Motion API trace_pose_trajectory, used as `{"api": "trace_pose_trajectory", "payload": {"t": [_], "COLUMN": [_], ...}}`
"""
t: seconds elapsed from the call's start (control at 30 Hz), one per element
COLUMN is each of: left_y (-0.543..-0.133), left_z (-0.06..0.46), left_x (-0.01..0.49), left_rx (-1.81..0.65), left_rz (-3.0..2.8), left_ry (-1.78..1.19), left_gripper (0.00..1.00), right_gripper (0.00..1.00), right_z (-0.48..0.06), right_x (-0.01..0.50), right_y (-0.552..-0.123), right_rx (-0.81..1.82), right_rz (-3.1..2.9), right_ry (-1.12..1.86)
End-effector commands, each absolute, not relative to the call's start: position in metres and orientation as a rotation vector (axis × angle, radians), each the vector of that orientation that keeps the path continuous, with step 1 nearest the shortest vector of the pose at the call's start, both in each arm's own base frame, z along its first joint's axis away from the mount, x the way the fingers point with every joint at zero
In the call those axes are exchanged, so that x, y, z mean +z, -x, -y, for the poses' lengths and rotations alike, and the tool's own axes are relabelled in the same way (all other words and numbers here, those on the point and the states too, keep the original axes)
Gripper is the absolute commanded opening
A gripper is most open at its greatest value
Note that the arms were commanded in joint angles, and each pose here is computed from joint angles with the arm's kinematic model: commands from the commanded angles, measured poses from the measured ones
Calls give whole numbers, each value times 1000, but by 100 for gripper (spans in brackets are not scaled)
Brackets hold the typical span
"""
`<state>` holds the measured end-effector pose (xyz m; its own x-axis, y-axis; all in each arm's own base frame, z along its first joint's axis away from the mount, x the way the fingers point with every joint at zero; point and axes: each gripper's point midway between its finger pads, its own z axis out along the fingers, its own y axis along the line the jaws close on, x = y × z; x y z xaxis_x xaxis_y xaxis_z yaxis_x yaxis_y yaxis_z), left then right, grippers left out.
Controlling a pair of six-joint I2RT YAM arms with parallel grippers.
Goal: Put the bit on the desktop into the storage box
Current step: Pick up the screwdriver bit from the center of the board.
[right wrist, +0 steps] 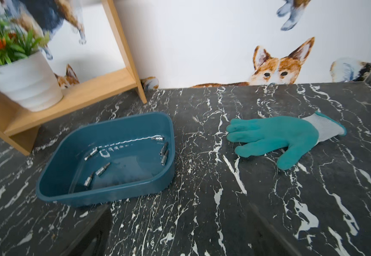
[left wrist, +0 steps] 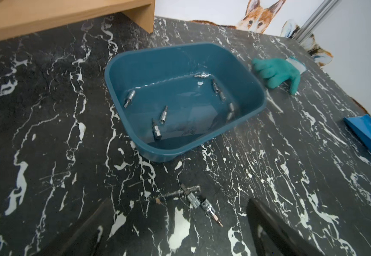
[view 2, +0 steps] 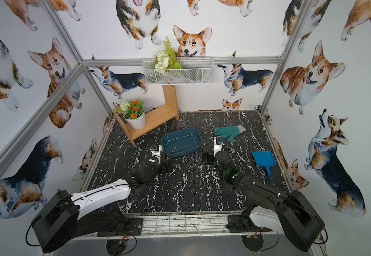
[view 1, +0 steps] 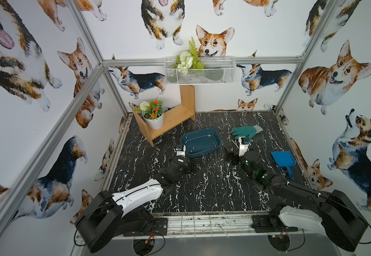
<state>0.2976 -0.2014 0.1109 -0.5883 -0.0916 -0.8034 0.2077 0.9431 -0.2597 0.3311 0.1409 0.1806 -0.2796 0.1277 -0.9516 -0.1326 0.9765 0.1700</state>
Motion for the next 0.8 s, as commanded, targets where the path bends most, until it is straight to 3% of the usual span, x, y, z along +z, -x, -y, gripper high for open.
{"api": "trace_pose_trajectory", "payload": {"t": [0.0,0.27,0.77], "left_y": [-294,-296,-305], "left_z": [204,229,241], "left_x": [99,78,55], "left_rx": [-364,-268,-138], "left_rz": [-2226,-2338,-2443], "left_ry": [-41,-139,-257], "left_gripper": [100,98,78], "right_gripper": [100,100,100], "right_z": [-127,-112,-111], "right_x": [206,210,209], "right_y": [-329,-322,-321], "right_rx": [287,273,272], "right_rz": [-1724,-1671,-1661], "right_ry": [-110,-151,-146]}}
